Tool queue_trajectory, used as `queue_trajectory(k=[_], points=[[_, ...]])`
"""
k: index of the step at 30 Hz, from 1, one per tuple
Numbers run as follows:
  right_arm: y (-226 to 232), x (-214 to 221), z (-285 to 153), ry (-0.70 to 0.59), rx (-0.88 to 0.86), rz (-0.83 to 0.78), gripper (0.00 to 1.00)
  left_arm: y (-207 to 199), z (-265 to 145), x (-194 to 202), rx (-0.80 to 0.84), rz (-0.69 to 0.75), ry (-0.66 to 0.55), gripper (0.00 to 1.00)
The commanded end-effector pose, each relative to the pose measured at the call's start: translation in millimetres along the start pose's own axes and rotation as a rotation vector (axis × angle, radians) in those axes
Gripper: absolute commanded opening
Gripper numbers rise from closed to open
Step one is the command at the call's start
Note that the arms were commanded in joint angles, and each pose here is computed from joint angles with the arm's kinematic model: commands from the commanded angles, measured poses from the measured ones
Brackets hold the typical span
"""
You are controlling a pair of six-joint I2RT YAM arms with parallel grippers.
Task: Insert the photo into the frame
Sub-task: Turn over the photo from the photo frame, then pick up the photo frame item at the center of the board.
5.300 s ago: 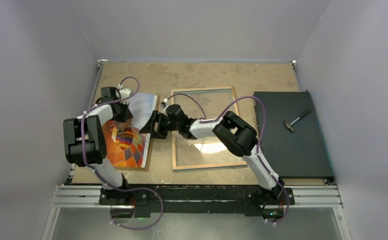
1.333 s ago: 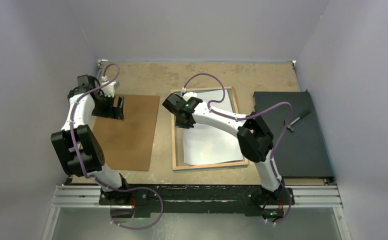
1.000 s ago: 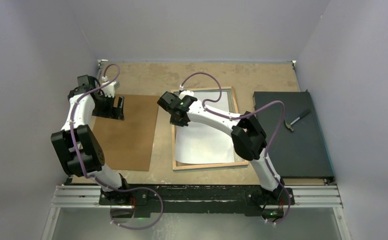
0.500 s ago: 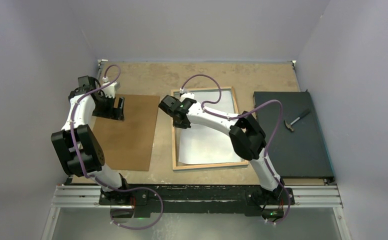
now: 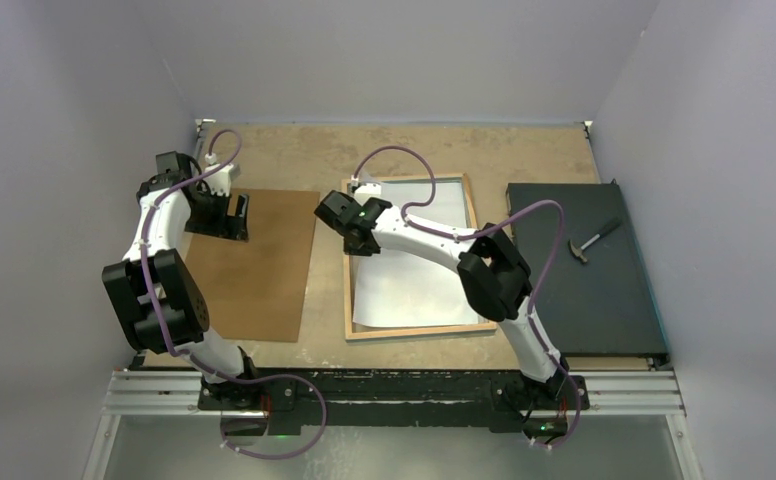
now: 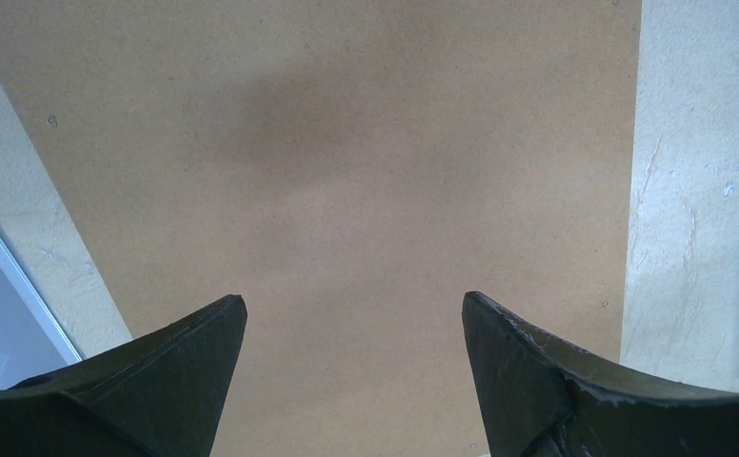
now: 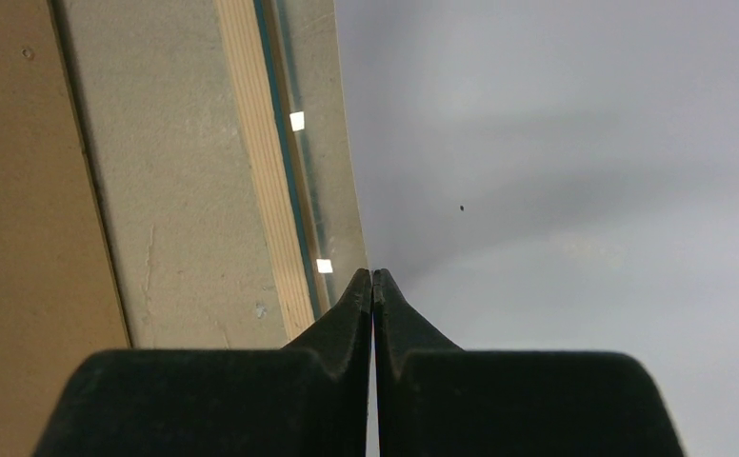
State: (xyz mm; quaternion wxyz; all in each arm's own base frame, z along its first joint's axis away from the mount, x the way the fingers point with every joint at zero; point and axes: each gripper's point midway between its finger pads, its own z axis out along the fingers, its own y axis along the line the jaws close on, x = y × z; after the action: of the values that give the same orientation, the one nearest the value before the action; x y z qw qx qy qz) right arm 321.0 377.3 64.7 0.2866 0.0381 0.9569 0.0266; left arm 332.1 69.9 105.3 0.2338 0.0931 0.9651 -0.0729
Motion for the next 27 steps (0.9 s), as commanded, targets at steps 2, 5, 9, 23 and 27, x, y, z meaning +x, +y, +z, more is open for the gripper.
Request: queue_trajectory(k=[2,5,9,23,27], points=[[10,-5,-14,-0.028,-0.045,-0.036,0.00,0,-5,-8,-0.004,0.017,-0.040,0.83],[12,-3,-18,-0.032,-0.057,-0.068,0.07,1,-5,-8,-0.009,0.018,-0.039,0.84],[15,-2,-23,-0.032,-0.084,-0.096,0.33,1,-6,-9,-0.010,0.017,-0.042,0.85],[37,-12,-56,-0.067,-0.174,-0.154,0.62,8,-7,-14,-0.032,0.018,-0.043,0.85],[70,-18,-76,-0.084,-0.307,-0.134,0.70,29,-14,-19,-0.086,-0.003,-0.050,0.85]])
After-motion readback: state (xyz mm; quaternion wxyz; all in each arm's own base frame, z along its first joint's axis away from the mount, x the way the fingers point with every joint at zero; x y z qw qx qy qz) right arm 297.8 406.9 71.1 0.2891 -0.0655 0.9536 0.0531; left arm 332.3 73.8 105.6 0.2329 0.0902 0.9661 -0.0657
